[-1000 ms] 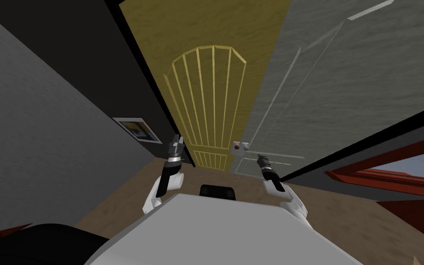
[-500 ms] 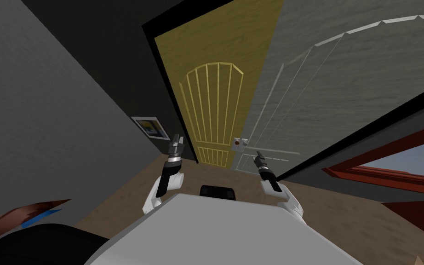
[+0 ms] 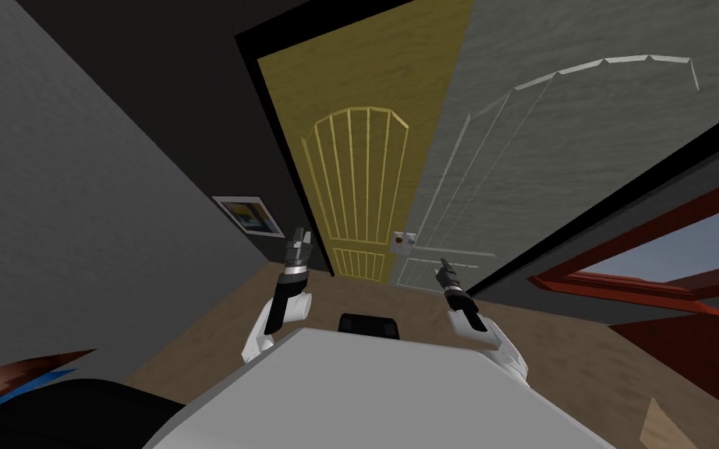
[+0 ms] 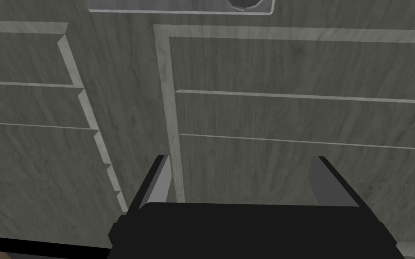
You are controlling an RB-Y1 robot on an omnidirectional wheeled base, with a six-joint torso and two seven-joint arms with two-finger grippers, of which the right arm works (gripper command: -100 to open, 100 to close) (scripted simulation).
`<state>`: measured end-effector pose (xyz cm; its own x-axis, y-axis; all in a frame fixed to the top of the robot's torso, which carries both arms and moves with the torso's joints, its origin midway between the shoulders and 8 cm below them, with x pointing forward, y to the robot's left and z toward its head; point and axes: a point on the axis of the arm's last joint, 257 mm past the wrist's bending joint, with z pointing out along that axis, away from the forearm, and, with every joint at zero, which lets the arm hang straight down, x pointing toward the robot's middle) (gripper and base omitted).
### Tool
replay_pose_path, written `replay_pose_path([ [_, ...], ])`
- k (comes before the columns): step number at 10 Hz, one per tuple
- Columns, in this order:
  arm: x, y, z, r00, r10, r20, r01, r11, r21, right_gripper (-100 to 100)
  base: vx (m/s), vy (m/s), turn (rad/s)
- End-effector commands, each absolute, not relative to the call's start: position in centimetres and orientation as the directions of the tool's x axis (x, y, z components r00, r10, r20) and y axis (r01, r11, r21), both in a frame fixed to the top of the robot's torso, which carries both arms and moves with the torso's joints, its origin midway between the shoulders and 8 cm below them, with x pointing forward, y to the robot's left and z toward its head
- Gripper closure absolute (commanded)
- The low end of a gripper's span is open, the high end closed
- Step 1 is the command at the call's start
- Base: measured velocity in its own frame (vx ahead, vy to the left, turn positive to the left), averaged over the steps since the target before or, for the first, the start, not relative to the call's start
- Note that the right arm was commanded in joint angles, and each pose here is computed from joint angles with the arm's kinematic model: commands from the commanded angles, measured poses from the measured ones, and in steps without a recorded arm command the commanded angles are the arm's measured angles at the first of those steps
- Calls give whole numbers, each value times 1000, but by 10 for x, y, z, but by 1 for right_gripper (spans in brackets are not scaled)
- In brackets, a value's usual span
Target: Pull the door open
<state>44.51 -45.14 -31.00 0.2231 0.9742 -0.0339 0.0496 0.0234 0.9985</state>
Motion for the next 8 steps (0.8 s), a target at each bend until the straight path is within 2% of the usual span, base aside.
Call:
replay_pose_path([
  [1, 437, -470, -317, 255, 966, -49, 70, 32, 997, -100, 76, -95, -87],
  [3, 436, -476, -318, 268, 962, -53, 73, 35, 997, -100, 152, -93, -29],
  [5, 446, -465, -314, 253, 967, -43, 57, 30, 998, -100, 180, -51, 74],
  [8, 467, -432, -303, 204, 979, -18, 18, 15, 1000, -100, 199, 39, 146],
])
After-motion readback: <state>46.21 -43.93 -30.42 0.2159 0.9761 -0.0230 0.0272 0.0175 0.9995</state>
